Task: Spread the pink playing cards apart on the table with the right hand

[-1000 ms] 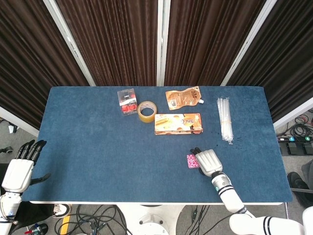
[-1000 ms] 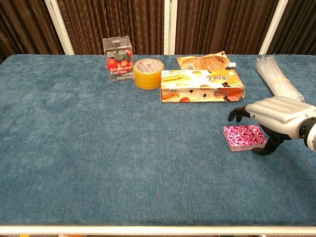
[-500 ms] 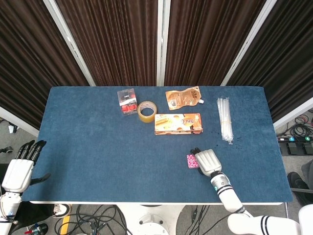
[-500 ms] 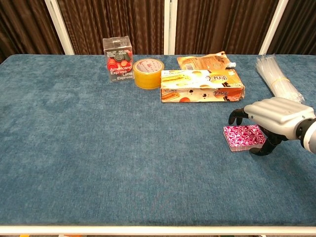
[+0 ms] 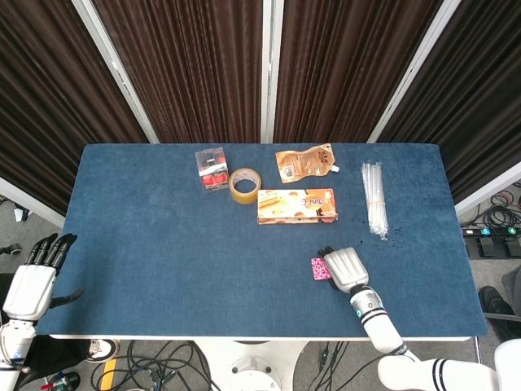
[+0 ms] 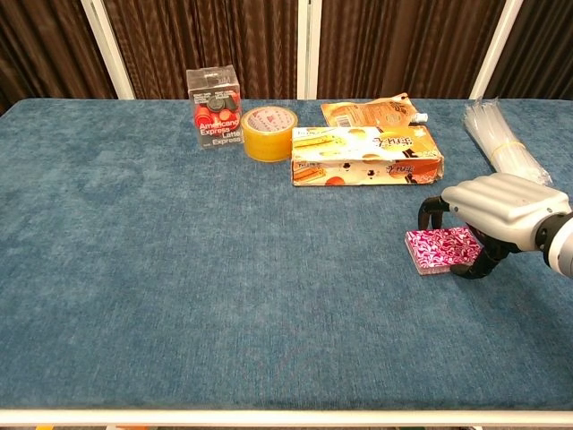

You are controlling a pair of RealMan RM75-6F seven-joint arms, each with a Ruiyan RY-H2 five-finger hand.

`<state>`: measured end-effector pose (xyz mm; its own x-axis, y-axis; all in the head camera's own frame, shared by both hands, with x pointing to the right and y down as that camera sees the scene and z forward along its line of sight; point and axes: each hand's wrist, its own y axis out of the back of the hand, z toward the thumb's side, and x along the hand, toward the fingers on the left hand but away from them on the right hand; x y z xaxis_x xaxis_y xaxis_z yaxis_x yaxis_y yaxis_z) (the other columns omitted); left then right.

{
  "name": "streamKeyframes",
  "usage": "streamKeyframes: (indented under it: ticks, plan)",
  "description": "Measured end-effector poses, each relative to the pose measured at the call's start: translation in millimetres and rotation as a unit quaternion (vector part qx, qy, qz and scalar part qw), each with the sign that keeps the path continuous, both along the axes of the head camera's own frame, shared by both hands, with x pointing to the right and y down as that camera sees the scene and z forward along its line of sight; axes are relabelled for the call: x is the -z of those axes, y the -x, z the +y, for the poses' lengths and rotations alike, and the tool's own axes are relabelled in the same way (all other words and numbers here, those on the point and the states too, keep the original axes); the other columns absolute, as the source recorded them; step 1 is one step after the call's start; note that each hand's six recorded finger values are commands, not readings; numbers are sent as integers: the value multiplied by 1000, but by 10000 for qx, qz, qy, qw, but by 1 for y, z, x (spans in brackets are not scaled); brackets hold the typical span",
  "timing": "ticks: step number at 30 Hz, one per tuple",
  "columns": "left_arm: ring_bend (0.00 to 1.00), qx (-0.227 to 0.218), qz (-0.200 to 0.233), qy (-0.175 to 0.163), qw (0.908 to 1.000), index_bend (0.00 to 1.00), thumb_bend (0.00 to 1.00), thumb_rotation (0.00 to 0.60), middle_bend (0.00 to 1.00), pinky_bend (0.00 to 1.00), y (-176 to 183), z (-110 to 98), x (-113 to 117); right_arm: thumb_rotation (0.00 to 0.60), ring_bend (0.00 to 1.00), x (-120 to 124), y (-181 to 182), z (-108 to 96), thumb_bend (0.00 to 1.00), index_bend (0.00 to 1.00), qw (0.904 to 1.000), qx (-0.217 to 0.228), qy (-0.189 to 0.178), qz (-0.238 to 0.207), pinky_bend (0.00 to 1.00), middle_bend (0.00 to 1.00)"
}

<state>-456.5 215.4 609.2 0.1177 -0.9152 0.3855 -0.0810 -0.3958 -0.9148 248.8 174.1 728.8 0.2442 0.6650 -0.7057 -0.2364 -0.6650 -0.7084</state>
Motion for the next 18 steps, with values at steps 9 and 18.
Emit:
streamKeyframes:
  ticks: [9, 18]
  plan:
    - [0, 20, 4, 0, 10000, 55, 0, 600, 71, 105, 1, 0, -1, 600, 665, -1, 1, 0, 233, 393, 10000, -6, -34, 1, 762, 368]
    - [0, 27, 10, 4, 10000, 55, 0, 600, 71, 105, 2, 0, -1, 600, 670, 4, 1, -4, 277, 422, 9998, -60, -166, -99, 762, 407]
